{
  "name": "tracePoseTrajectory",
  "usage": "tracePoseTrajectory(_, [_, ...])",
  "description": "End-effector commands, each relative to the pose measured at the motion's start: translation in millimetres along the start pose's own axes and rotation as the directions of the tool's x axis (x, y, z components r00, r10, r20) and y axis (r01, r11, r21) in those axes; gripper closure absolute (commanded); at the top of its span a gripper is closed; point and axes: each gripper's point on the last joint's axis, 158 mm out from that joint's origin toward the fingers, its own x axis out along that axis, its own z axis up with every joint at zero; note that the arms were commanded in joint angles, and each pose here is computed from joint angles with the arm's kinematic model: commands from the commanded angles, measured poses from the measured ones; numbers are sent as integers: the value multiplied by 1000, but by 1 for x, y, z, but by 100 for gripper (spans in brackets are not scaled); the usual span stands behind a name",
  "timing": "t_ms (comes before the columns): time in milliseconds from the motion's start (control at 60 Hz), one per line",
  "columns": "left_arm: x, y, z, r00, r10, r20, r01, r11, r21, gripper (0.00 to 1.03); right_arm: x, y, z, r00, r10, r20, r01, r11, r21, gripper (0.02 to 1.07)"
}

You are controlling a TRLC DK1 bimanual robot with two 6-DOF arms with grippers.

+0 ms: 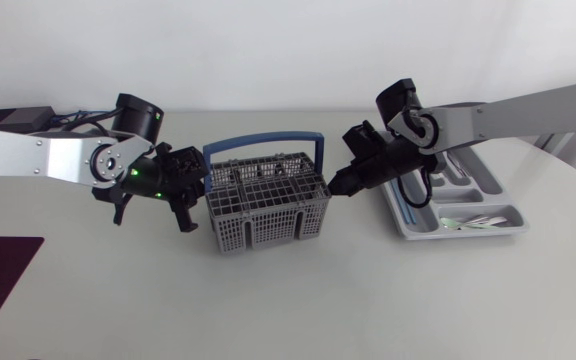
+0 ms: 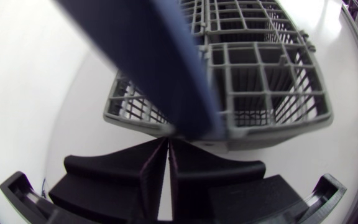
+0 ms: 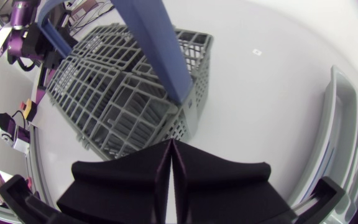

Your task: Unload the cutlery basket into the drawer organizer.

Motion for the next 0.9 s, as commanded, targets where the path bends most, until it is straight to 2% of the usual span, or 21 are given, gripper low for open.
tracePoseTrajectory(0, [13, 7, 20, 999, -9, 48, 9, 1000, -1, 87, 2, 31, -10, 997, 72, -17, -72, 997, 2, 102])
tracePoseTrajectory(233, [32, 12, 19, 999, -30, 43, 30, 1000, -8, 87, 6, 33, -12, 999, 48, -15, -48, 999, 15, 101])
tracePoseTrajectory(633, [28, 16, 11, 999, -24, 41, 25, 999, -24, 87, 4, 37, -18, 1000, 5, -21, -5, 1000, 14, 102])
tracePoseTrajectory(883, [23, 16, 12, 999, -19, 47, 21, 999, -27, 87, 1, 24, -19, 997, -75, -19, 75, 997, 16, 102])
